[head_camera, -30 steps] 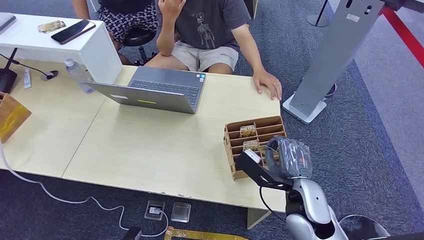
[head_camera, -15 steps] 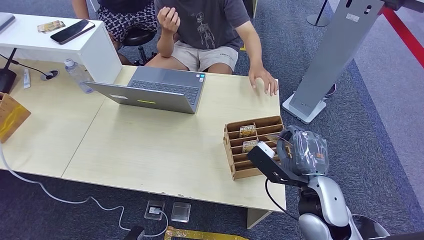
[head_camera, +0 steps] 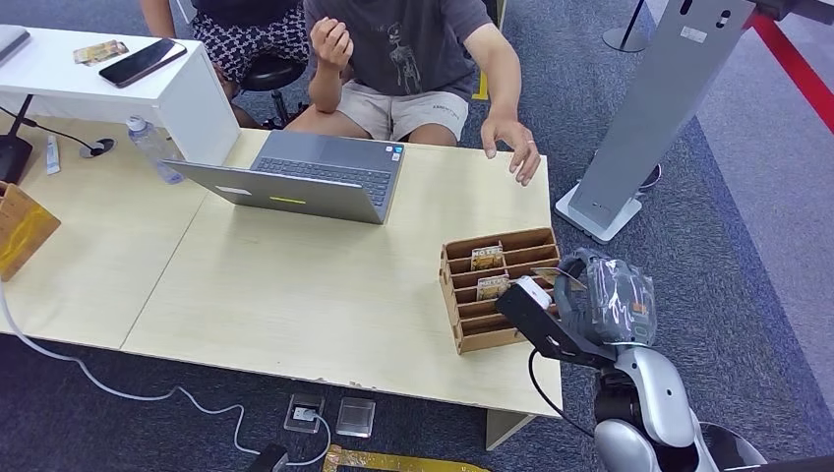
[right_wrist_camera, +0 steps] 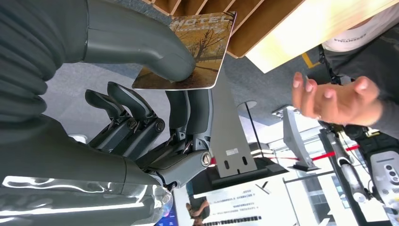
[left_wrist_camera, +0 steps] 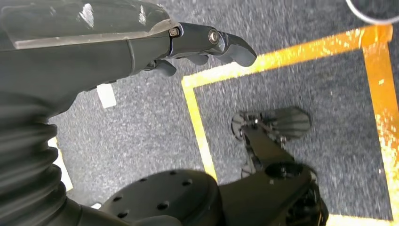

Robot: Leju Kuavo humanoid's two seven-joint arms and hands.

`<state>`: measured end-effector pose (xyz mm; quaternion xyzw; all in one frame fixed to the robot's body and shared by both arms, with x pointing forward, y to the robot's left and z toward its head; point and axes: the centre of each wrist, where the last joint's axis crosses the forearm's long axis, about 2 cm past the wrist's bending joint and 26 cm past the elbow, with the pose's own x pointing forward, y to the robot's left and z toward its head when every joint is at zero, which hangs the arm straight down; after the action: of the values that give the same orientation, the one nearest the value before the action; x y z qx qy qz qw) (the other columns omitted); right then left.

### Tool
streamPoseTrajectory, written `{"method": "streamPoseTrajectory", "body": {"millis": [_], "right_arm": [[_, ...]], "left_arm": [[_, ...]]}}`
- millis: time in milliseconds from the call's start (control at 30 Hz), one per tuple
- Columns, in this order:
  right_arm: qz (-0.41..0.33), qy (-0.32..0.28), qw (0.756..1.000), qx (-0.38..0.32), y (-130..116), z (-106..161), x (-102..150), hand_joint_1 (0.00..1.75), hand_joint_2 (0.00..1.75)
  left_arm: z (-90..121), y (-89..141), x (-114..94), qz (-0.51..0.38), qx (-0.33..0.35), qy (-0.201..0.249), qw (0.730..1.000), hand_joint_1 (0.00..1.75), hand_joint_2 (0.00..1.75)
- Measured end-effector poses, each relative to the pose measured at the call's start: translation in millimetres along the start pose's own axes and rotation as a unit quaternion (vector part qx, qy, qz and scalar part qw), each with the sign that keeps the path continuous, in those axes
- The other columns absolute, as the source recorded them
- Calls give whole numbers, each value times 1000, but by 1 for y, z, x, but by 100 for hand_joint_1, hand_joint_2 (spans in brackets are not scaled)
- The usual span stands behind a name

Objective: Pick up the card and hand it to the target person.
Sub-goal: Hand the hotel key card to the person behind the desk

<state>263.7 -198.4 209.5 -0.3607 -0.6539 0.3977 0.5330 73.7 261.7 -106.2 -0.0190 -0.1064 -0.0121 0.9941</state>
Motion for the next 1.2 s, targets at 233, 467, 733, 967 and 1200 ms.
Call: {"method": "streamPoseTrajectory", "body": {"millis": [233, 467, 733, 967, 1200], "right_arm": [[-26, 1, 1000, -3, -5, -9, -9, 175, 175], [-27, -23, 999, -37, -24, -54, -19, 175, 175], [-7, -3, 999, -45, -39, -100, -29, 175, 175], [12, 15, 999, -28, -34, -125, -35, 175, 175], [3, 17, 1000, 6, -23, -150, -34, 175, 175]], "left_arm": [[0, -9, 1, -24, 10, -9, 1000, 0, 175], [0, -8, 3, -40, -4, -19, 999, 0, 175], [0, -1, 12, -50, -4, -23, 998, 0, 175], [0, -7, 12, -53, 4, -18, 998, 0, 175], [0, -11, 11, -54, 1, -18, 998, 0, 175]]}}
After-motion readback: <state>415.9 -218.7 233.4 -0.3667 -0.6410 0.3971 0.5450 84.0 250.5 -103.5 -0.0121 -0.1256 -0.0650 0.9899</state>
